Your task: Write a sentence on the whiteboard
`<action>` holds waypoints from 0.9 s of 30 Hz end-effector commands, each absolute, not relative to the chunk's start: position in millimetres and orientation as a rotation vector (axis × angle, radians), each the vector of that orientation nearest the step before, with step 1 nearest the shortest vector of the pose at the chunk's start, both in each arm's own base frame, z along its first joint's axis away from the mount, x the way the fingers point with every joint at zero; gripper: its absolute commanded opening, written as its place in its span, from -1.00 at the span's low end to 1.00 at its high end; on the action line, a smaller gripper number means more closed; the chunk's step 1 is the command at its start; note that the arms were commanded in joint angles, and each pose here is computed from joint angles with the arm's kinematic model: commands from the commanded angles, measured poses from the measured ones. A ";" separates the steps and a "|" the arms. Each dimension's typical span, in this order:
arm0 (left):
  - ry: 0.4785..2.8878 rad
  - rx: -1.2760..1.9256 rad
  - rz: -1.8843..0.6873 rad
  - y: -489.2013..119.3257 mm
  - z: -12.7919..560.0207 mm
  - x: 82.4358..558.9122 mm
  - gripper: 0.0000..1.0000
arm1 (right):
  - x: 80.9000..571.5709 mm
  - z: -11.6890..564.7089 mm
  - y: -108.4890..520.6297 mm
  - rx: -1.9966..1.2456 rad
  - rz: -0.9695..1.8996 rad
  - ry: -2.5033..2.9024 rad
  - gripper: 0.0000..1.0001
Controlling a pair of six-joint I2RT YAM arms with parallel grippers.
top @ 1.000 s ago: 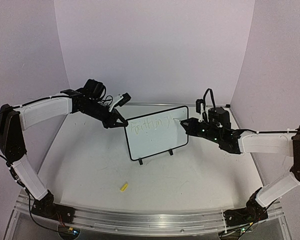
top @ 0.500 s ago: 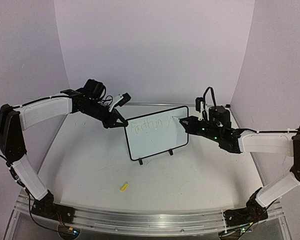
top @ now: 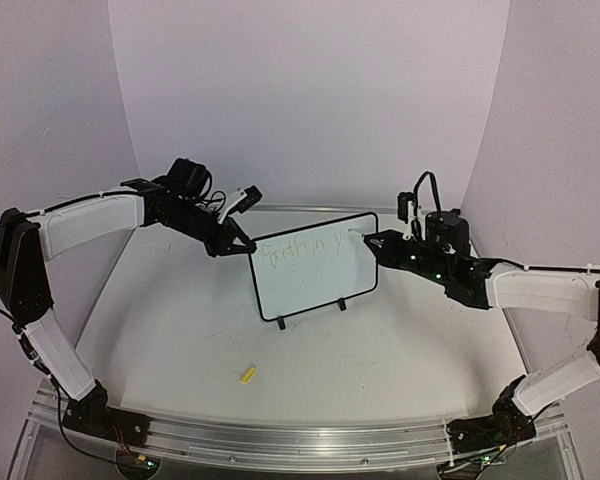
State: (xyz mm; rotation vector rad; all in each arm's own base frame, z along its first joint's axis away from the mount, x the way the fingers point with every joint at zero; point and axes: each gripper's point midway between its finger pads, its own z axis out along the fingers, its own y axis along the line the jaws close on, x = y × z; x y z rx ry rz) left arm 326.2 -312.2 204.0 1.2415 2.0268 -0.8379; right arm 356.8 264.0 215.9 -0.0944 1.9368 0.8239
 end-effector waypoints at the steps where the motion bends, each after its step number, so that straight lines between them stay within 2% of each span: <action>1: 2.206 1.310 -0.790 -300.8 154.7 309.5 -1.00 | 352.7 221.6 250.8 -0.066 0.791 1.919 -1.00; 27: 2.203 1.310 -0.784 -299.9 156.6 309.2 -1.00 | 371.9 226.5 262.4 -0.093 0.758 1.909 -1.00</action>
